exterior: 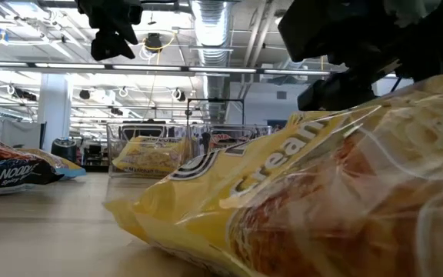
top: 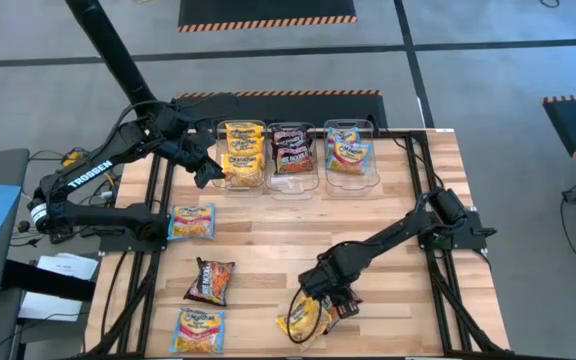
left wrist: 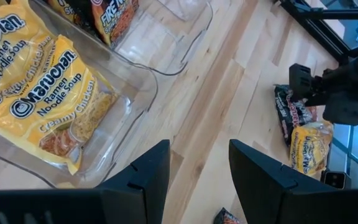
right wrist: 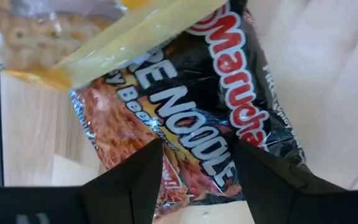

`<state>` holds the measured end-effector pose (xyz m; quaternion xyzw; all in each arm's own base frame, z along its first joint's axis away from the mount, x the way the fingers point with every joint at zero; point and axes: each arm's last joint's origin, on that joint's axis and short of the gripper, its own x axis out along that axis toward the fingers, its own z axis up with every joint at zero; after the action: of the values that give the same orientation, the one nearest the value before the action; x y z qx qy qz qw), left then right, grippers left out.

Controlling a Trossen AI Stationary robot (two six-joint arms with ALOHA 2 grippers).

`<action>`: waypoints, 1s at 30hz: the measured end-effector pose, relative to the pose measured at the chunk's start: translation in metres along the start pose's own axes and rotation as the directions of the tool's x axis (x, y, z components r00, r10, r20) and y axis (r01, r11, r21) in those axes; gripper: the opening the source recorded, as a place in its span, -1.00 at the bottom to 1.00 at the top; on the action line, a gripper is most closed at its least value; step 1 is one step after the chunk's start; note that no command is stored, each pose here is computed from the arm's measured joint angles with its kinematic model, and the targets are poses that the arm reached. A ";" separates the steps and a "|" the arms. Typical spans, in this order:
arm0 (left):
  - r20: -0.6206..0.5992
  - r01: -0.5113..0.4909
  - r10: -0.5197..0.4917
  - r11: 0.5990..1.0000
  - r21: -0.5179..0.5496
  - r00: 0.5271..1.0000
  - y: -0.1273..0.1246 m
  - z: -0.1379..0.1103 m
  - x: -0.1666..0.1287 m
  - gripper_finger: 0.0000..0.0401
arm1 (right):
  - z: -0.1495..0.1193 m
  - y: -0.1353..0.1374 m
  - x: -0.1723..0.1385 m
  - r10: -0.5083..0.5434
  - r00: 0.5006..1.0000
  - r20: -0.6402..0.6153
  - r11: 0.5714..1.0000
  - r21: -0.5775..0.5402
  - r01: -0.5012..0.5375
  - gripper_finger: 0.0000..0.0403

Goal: Sort Maruchan noodles
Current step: Put the black noodle pack in the middle transparent bin

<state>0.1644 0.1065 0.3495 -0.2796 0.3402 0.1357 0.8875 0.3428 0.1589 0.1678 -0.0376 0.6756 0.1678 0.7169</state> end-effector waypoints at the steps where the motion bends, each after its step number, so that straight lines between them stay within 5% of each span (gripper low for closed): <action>1: 0.000 -0.001 0.001 1.000 -0.002 1.000 0.000 0.000 0.000 -0.25 | -0.001 -0.001 0.001 -0.014 1.000 -0.001 1.000 0.018 0.014 0.11; 6: 0.001 -0.007 0.007 1.000 -0.002 1.000 0.000 0.000 0.000 -0.25 | -0.002 -0.005 0.005 -0.043 0.999 0.004 0.995 0.090 0.043 -0.10; 15: 0.004 -0.026 0.026 1.000 0.007 1.000 0.001 0.000 0.000 -0.25 | -0.002 -0.008 0.006 -0.052 0.999 0.003 0.987 0.152 0.051 -0.92; 30: 0.003 -0.026 0.026 1.000 0.011 1.000 0.001 0.000 0.000 -0.25 | -0.003 -0.010 -0.020 -0.120 0.983 -0.138 0.953 0.260 0.153 -0.98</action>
<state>0.1640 0.1072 0.3490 -0.2701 0.3433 0.1456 0.8877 0.3420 0.1449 0.1850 0.0034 0.7299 0.0217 0.6832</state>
